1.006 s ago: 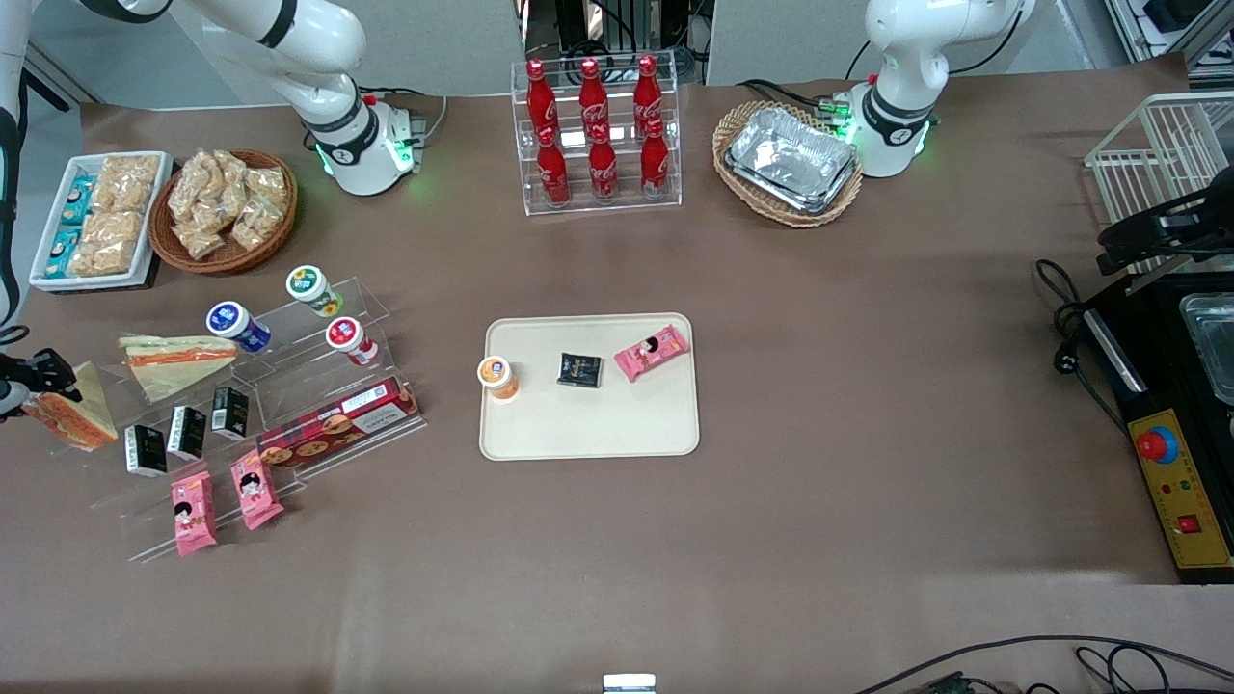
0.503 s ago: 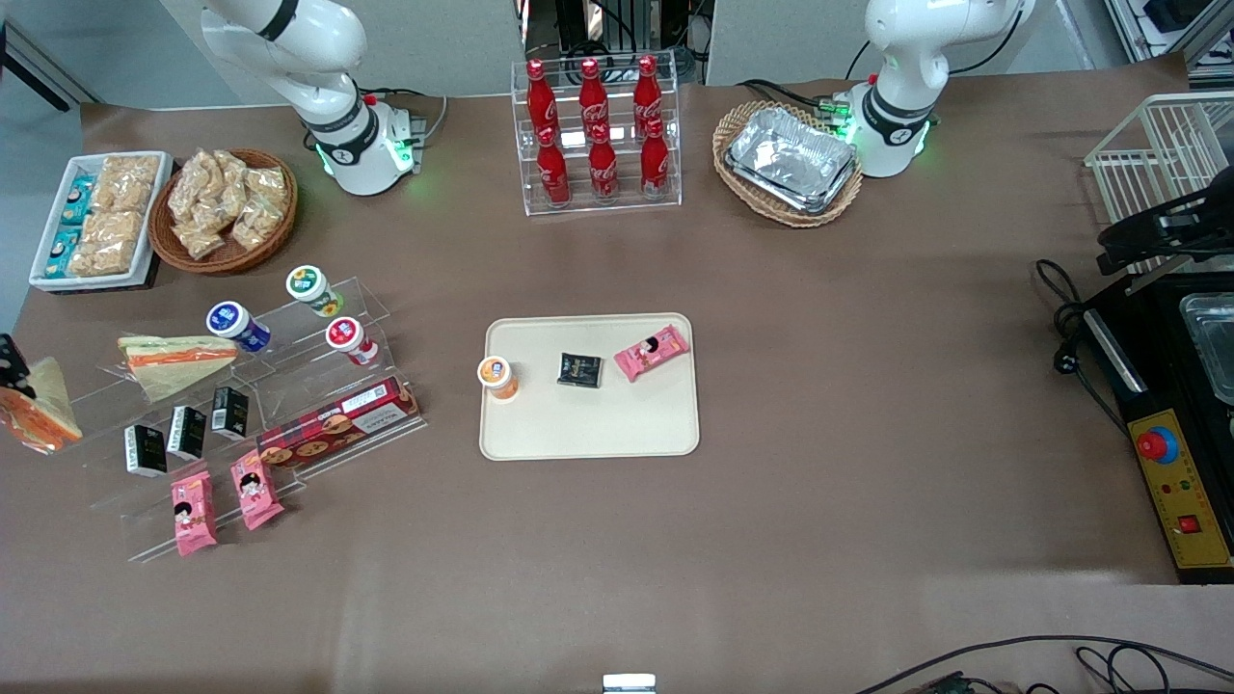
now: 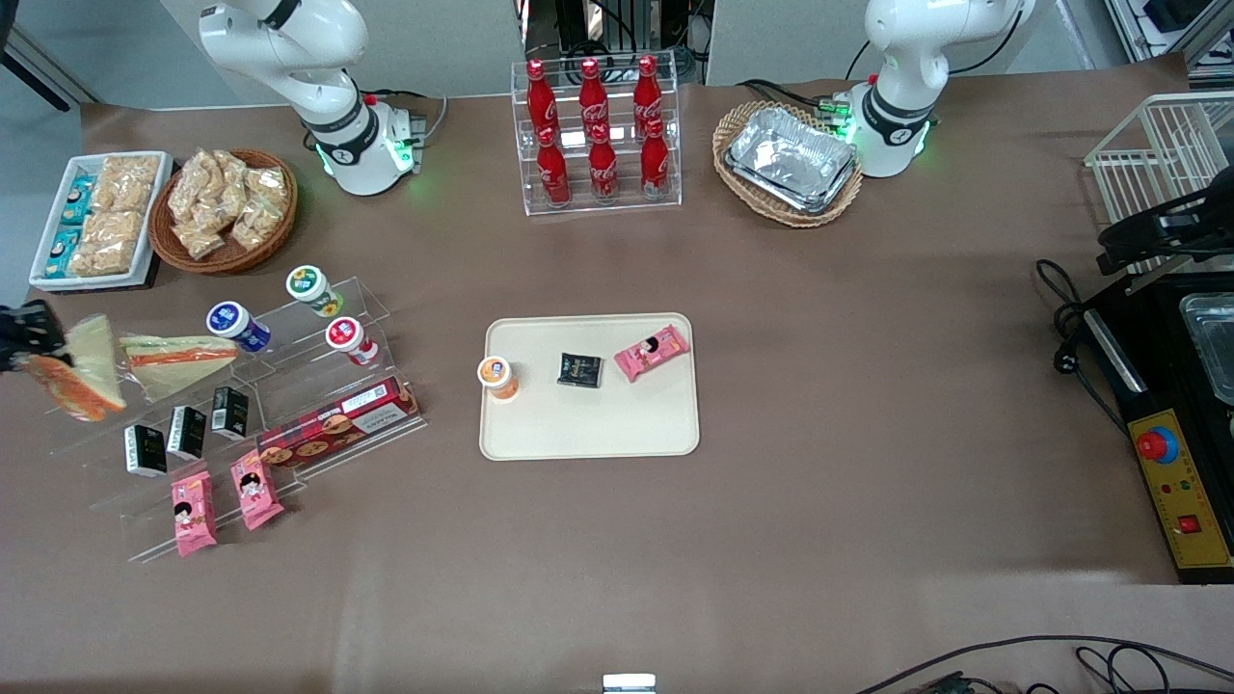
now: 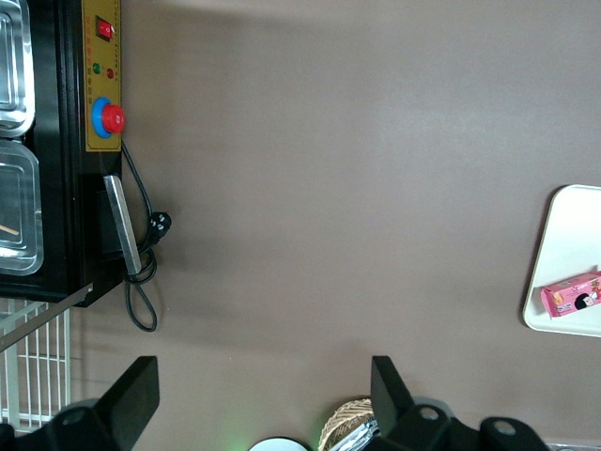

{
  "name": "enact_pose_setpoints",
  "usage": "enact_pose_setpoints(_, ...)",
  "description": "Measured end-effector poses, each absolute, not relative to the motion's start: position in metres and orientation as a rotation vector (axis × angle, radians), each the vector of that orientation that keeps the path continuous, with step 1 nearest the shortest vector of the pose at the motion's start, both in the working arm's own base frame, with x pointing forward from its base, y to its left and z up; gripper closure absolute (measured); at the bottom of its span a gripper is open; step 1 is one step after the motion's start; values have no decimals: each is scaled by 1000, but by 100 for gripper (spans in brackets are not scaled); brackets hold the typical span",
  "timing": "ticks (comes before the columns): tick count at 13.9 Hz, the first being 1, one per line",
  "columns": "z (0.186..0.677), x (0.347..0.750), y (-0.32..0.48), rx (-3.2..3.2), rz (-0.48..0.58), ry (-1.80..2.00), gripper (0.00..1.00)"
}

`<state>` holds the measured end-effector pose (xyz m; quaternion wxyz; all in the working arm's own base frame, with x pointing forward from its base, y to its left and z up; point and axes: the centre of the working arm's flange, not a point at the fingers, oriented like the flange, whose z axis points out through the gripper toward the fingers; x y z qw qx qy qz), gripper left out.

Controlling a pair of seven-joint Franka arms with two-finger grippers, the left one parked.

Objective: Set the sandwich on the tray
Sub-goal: 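Lift the sandwich and carry it over the cream tray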

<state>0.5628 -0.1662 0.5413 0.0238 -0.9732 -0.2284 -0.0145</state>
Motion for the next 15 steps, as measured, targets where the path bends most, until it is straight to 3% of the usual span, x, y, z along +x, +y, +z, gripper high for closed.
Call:
enact_pose_setpoints(7, 541, 576, -5, -3064, 88, -278, 79)
enact_pose_setpoints(15, 531, 546, 187, -3115, 170, 248, 79)
